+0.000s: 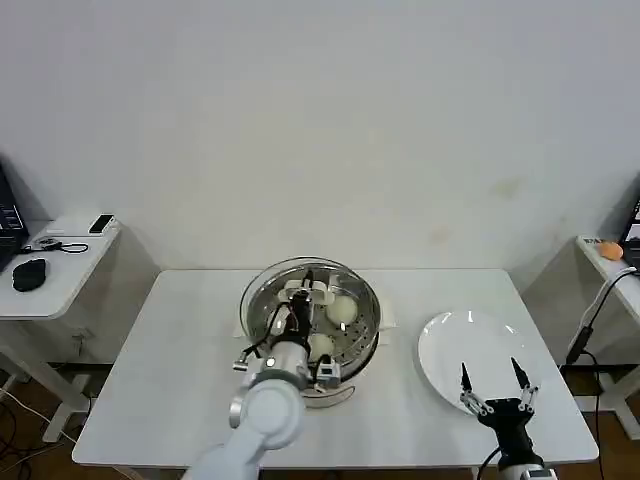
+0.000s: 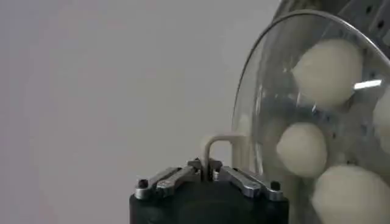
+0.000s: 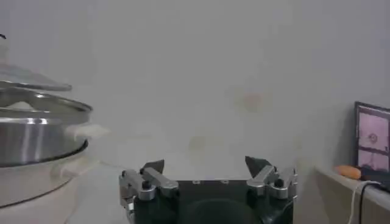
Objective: Take steamed baozi put them in steamer then cover it.
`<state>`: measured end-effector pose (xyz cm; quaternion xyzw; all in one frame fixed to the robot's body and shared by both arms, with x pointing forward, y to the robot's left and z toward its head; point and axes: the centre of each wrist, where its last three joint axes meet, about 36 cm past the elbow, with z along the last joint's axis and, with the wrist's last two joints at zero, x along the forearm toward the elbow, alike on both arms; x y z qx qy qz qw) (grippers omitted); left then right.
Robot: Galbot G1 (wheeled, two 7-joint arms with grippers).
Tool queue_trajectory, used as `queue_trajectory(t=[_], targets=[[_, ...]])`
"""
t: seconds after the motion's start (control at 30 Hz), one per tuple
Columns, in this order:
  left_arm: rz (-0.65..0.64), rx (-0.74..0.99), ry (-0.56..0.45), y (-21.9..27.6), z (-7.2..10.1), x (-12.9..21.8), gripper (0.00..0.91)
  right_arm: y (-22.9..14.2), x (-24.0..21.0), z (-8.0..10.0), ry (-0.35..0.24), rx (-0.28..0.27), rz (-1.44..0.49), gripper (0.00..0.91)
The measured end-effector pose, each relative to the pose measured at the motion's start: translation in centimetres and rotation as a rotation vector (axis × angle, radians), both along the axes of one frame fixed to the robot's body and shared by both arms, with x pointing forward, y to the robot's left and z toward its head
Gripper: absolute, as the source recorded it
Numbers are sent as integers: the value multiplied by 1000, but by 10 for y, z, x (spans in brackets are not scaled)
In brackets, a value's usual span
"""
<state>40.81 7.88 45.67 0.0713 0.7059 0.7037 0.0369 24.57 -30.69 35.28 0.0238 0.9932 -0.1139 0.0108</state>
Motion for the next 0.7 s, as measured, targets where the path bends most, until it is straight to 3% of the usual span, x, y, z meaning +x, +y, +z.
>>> queue_trajectory(t=[0.7], targets=[[2, 25, 21, -24, -9, 0, 0, 5, -1, -5, 13, -1, 16, 907]])
